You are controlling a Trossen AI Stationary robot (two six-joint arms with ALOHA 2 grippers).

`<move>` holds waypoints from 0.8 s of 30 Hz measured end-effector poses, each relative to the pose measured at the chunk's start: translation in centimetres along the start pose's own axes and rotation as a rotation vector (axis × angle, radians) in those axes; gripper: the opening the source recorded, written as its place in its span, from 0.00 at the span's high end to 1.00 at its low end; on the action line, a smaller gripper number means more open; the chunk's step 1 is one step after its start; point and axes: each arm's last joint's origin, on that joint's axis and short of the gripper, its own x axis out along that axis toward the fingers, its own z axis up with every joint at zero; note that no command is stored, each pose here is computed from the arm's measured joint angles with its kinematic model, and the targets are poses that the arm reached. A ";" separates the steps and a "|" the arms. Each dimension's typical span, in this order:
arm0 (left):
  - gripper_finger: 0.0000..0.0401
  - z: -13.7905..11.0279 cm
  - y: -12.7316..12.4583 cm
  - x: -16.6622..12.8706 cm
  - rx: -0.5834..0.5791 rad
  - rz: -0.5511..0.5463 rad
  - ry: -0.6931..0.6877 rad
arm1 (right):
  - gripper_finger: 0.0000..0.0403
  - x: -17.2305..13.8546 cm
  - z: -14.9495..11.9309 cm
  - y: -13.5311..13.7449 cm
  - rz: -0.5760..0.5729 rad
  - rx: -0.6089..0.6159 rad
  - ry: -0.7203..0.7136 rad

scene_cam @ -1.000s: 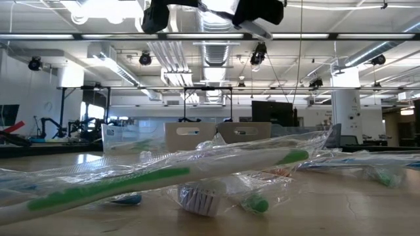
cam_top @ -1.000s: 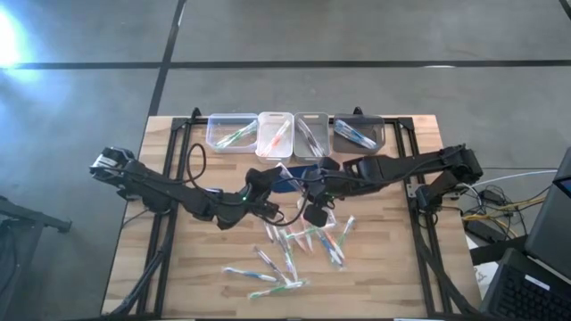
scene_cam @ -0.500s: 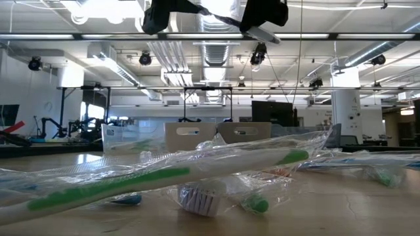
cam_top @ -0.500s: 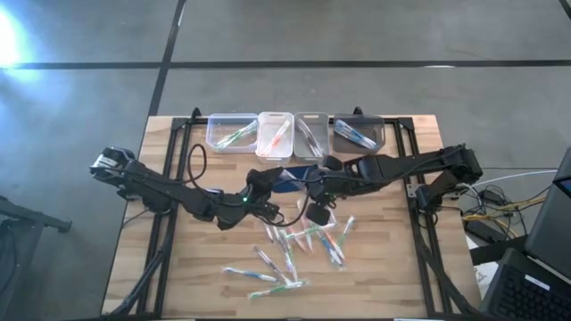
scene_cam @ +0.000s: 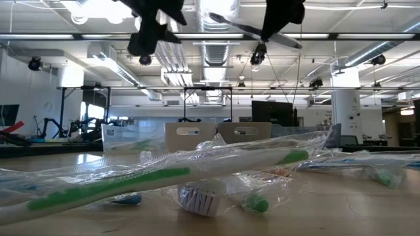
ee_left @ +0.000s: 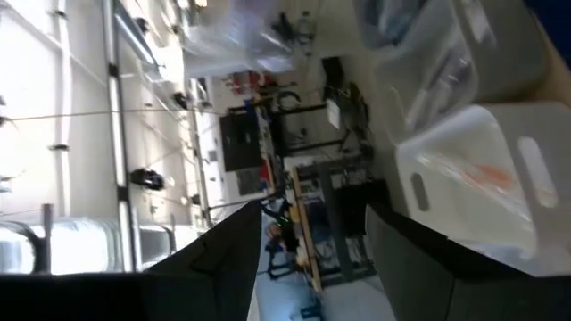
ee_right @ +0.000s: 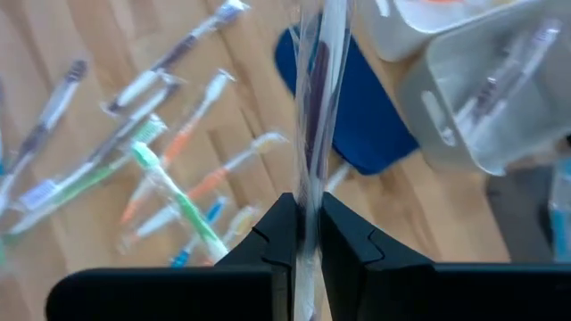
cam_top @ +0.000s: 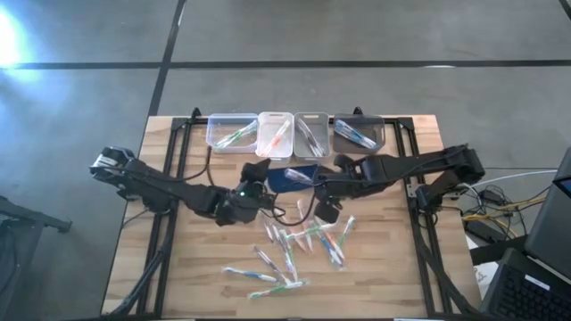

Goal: Pick & Place Toothbrushes
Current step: Put the violet toothbrush into the gray bin

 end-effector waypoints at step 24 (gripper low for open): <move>0.50 -4.1 -7.0 3.7 -0.577 -0.675 -0.282 | 0.93 -0.1 2.4 -9.5 -0.137 0.220 0.005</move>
